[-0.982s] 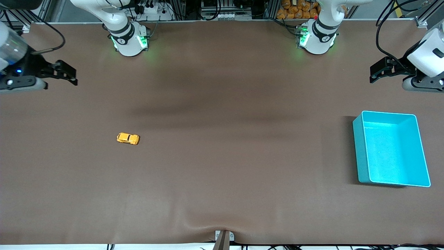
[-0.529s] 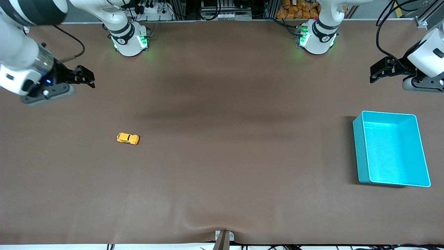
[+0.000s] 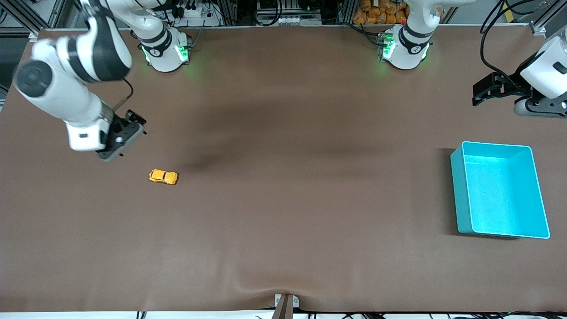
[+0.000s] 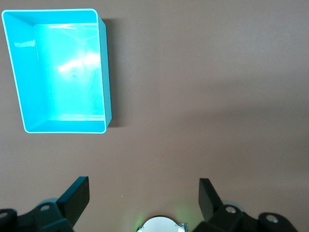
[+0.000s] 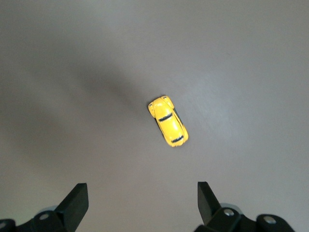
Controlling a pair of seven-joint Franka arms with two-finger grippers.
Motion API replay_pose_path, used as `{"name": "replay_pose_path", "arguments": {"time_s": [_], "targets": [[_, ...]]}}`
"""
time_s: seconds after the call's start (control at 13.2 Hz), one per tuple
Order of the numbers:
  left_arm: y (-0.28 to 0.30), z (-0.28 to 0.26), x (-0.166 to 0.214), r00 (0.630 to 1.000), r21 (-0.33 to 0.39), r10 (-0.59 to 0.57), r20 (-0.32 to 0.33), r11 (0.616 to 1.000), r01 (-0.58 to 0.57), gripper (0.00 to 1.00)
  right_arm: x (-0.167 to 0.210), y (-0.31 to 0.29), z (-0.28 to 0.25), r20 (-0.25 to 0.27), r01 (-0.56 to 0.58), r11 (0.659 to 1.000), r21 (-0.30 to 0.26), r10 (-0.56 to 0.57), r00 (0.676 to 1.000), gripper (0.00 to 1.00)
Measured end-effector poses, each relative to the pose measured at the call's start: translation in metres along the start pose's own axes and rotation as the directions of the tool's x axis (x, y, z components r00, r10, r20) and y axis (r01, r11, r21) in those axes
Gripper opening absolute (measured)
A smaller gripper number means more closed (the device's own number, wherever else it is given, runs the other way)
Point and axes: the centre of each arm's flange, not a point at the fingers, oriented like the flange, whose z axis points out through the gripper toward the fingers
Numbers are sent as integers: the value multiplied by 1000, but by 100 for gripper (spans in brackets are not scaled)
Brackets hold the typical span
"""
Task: Wind and store yellow beetle car
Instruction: 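Move the right gripper over the yellow beetle car, then lower the right gripper and grasp the yellow car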
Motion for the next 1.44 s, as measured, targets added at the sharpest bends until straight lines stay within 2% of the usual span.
{"name": "replay_pose_path", "arguments": {"time_s": [0.23, 0.38, 0.68, 1.06, 1.36, 1.44], "targets": [[0, 0, 0, 1000, 0, 0, 0, 1000, 0, 100, 6, 12, 53, 13, 234, 972, 12, -234, 972, 100], [0, 1, 0, 1000, 0, -1, 1, 1000, 1, 100, 4, 26, 90, 15, 322, 947, 12, -322, 947, 100], [-1, 1, 0, 1000, 0, -1, 2, 1000, 1, 100, -1, 34, 154, 39, 356, 932, 63, -359, 932, 100], [-1, 1, 0, 1000, 0, -1, 2, 1000, 1, 100, 17, 32, 169, 28, 473, 881, -4, -473, 881, 100], [-1, 1, 0, 1000, 0, -1, 3, 1000, 1, 100, 11, 34, 190, 38, 468, 884, 17, -468, 883, 96], [-1, 1, 0, 1000, 0, -1, 3, 1000, 1, 100, 10, 35, 192, 39, 466, 885, 19, -466, 884, 92]]}}
